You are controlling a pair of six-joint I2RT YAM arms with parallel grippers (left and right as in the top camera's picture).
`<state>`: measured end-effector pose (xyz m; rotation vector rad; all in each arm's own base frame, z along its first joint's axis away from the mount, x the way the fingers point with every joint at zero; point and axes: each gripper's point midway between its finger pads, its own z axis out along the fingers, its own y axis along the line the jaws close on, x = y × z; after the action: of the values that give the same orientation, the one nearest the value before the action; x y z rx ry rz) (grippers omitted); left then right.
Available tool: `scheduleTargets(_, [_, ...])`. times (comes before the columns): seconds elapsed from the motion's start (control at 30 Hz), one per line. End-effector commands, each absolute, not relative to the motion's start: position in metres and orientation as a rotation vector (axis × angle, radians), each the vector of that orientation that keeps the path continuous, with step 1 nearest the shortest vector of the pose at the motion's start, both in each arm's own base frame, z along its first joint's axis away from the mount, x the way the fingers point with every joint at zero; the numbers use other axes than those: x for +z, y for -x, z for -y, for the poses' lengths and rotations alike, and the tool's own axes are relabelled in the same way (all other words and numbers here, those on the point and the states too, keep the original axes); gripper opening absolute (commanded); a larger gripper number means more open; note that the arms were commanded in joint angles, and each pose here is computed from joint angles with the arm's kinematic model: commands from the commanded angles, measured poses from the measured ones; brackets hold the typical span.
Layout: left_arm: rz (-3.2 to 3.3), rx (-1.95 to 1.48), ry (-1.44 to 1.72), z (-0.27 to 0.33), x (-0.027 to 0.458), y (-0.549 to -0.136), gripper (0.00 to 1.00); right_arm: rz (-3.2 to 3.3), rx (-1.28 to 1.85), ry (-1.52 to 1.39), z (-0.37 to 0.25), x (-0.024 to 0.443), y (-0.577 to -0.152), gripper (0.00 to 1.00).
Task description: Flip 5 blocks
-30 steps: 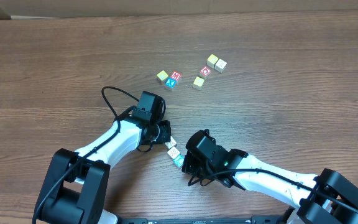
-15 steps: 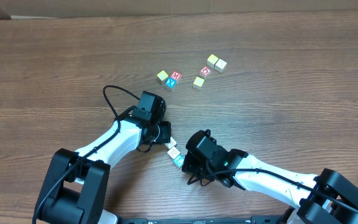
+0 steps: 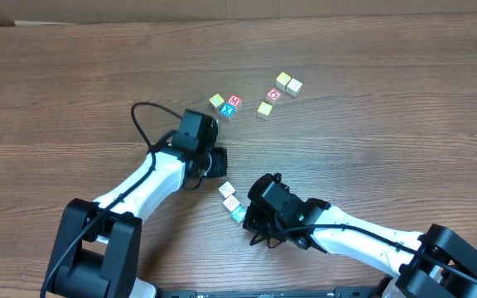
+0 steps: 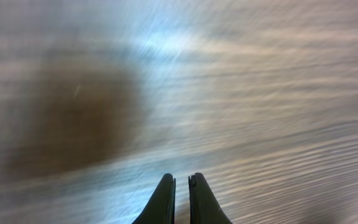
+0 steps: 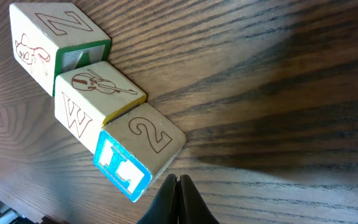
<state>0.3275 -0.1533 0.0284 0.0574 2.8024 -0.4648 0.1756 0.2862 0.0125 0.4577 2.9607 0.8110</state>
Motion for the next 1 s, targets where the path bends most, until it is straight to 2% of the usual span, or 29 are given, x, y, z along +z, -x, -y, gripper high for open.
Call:
scheduleTargets(0.0, [-2.765, -0.589, -0.089, 0.170, 0.045, -0.337, 0.04, -2.938, 0.824, -0.460, -0.292, 0.018, -0.181, 0.04])
scheduleTargets(0.97, [-2.867, -0.558, -0.251, 0.190, 0.027, -0.305, 0.04, -2.954, 0.806, -0.459, -0.289, 0.016, -0.178, 0.04])
